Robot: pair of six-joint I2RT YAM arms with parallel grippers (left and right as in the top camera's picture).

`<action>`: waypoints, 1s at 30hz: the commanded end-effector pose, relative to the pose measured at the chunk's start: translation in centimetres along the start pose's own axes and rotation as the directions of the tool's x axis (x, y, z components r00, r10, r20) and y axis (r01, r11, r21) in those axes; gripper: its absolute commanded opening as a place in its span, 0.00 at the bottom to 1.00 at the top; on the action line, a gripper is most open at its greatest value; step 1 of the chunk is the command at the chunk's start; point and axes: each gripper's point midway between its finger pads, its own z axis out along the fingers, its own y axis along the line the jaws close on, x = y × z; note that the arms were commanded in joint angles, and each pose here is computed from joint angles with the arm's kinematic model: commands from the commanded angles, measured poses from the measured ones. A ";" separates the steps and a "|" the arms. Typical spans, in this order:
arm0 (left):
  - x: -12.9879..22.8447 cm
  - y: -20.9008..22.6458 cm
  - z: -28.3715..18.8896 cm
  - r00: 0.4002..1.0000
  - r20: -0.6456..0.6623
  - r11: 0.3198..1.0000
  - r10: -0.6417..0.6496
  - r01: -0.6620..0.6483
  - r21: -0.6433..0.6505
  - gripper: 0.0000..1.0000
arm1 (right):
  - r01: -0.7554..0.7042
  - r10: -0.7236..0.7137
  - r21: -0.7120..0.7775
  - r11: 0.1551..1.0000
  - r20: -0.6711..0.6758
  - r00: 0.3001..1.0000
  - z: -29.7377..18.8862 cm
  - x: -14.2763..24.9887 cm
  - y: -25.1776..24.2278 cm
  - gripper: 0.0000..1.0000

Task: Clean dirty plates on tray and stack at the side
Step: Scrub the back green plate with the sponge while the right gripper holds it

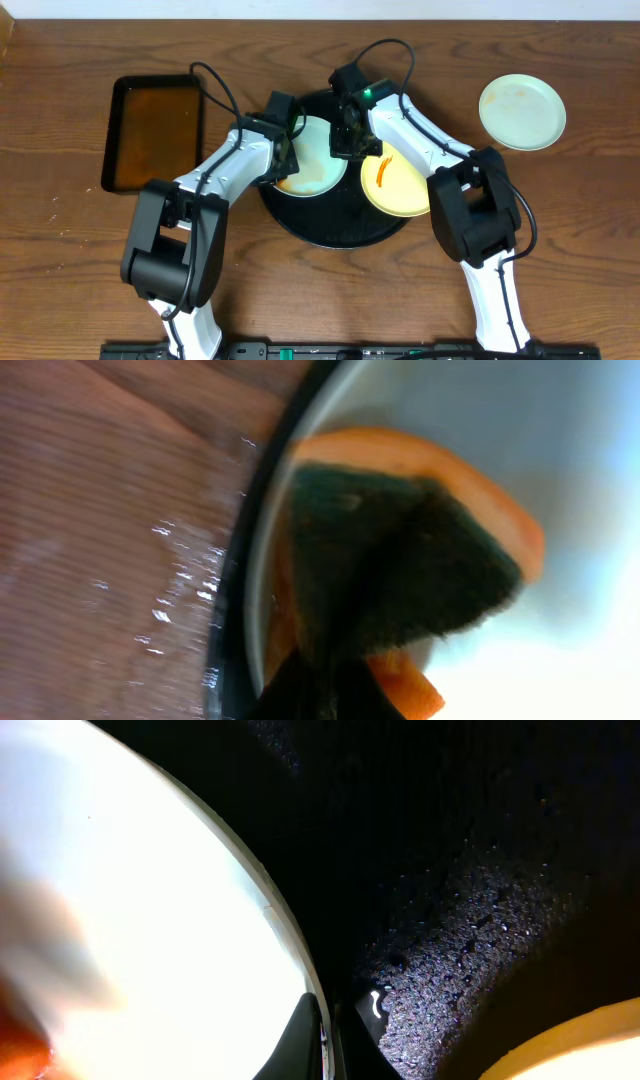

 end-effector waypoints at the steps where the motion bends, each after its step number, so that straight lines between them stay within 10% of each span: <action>1: -2.3 4.4 -2.1 0.991 0.118 0.981 0.061 -0.038 -0.189 0.07 | -0.007 0.007 0.072 0.997 -0.002 1.000 0.9 0.3 -1.3 0.01; 14: -2.7 0.7 -17.3 0.952 0.288 0.951 -0.100 0.007 0.308 0.07 | 0.302 -0.301 0.029 0.953 0.223 0.927 -7.1 -4.6 1.8 0.01; 30: -1.5 0.8 -16.1 0.969 0.231 0.955 -0.088 0.016 0.296 0.07 | 0.260 -0.530 0.506 0.822 0.513 0.675 -26.4 -6.6 -0.3 0.04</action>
